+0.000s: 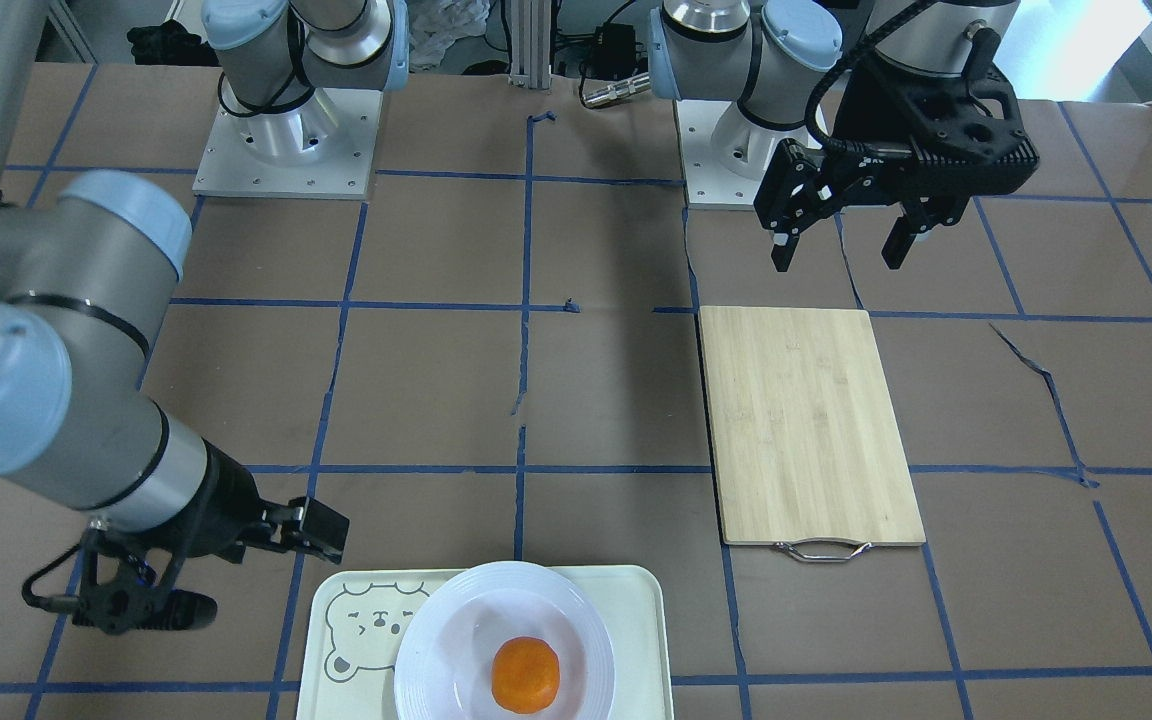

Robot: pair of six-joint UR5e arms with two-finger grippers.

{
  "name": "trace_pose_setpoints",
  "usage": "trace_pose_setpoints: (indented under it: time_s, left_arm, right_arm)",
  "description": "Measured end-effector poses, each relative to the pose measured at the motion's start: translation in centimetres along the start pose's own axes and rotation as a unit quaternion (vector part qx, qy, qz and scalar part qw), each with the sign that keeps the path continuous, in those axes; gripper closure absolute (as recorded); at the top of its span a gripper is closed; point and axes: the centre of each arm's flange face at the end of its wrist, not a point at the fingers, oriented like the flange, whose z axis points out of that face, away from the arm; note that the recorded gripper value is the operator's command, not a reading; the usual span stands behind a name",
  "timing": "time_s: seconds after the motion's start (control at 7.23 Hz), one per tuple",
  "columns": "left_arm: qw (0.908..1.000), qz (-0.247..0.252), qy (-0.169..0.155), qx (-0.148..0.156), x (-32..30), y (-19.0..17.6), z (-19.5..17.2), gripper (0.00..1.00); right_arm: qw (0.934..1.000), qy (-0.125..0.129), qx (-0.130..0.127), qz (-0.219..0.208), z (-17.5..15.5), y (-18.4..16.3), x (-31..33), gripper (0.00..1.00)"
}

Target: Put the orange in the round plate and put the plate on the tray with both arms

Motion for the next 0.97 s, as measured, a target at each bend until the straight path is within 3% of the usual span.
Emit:
trace_pose_setpoints:
  time_s: [0.41, 0.69, 0.97]
  left_arm:
    - [1.0000, 0.000, 0.000, 0.000, 0.0, 0.0, -0.1, 0.00]
    - [1.0000, 0.000, 0.000, 0.000, 0.0, 0.1, 0.0, 0.00]
    - [1.0000, 0.000, 0.000, 0.000, 0.0, 0.1, 0.0, 0.00]
  right_arm:
    - [0.9966, 0.037, -0.069, 0.024, -9.2, 9.6, -0.6, 0.00]
    - [0.9950, 0.065, -0.071, 0.026, -12.1, 12.6, -0.5, 0.00]
    - [0.9935, 0.080, -0.068, 0.043, -12.6, 13.3, -0.5, 0.00]
